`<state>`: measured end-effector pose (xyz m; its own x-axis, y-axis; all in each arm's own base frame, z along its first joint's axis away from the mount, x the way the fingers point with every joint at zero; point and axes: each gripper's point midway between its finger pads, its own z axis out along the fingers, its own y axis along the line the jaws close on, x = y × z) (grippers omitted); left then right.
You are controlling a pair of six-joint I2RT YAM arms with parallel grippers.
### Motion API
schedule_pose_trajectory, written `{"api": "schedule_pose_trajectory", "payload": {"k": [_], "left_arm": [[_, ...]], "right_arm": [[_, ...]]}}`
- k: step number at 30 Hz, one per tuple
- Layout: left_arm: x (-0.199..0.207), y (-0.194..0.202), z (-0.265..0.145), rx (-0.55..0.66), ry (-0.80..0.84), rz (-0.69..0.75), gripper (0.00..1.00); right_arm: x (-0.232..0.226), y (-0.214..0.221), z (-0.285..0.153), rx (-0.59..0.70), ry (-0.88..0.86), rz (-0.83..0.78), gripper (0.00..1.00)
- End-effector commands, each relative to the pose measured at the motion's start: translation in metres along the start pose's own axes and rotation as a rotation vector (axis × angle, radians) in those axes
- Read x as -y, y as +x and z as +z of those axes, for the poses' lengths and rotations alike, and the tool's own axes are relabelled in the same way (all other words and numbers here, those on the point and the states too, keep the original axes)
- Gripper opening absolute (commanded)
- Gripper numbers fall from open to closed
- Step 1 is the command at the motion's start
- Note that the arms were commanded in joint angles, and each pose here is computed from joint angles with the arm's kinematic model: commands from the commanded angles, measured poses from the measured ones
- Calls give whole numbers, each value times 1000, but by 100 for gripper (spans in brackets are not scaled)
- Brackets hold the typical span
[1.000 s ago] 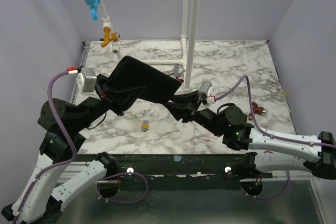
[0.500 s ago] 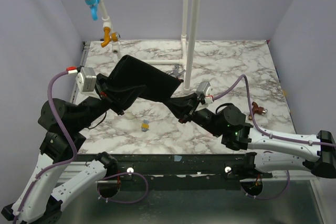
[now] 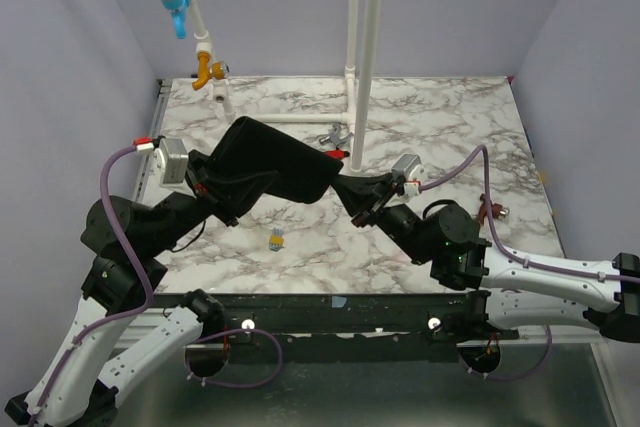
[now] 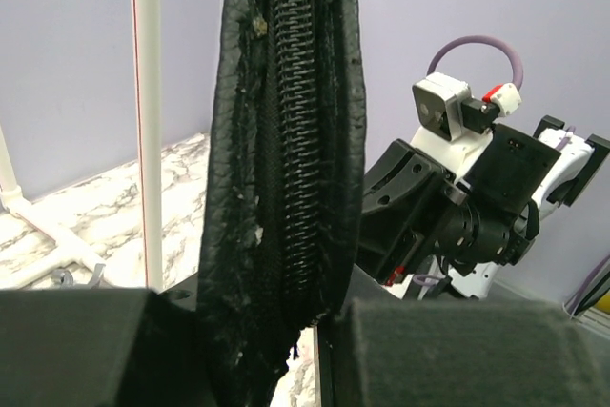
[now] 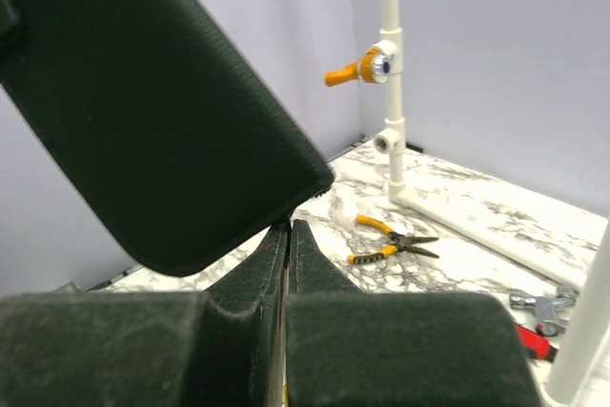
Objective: Sort the hair-cutting tools
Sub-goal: Zip the hairdressing tool bag, then place the hairdressing tool bag at the center of the board.
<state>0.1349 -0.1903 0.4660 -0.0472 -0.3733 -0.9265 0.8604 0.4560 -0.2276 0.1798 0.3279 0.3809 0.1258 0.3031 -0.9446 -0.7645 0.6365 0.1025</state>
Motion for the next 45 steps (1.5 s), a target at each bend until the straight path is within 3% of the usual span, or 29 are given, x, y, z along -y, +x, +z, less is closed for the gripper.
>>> {"api": "schedule_pose_trajectory", "payload": {"k": [1, 7, 8, 9, 10, 12, 13, 14, 17, 22, 26, 32, 40, 45], "left_arm": [[7, 11, -8, -35, 32, -20, 0], [4, 22, -12, -52, 19, -29, 0], [2, 24, -13, -50, 9, -28, 0], [-2, 26, -13, -49, -10, -30, 0], [-8, 31, -13, -53, -37, -34, 0], [-23, 42, -12, -63, -102, -59, 0], [-31, 51, -11, -74, -132, -75, 0], [-38, 59, -9, -83, -161, -99, 0], [-64, 98, -1, -134, -246, -197, 0], [-83, 177, 20, -229, -235, -406, 0], [-90, 230, 32, -286, -194, -529, 0], [-101, 272, 51, -329, -179, -583, 0], [-136, 352, 62, -499, -302, -659, 0], [-152, 383, 50, -538, -388, -673, 38]], "right_arm": [[34, -32, -6, 113, 160, 6, 1], [39, -34, -9, 109, 176, -9, 1], [32, -32, -8, 80, 139, -22, 7], [24, -21, -7, 13, 96, -45, 35], [21, -15, -5, -45, 77, -54, 48], [24, 8, -11, -162, 94, -73, 62], [31, 20, -18, -210, 122, -82, 79], [38, 29, -25, -245, 163, -71, 85], [75, 57, -56, -358, 366, -85, 88], [105, 77, -101, -359, 511, -9, 89], [110, 90, -121, -338, 526, 74, 88], [107, 108, -130, -356, 518, 134, 88], [102, 136, -131, -410, 512, 137, 88], [104, 138, -135, -416, 518, 135, 88]]}}
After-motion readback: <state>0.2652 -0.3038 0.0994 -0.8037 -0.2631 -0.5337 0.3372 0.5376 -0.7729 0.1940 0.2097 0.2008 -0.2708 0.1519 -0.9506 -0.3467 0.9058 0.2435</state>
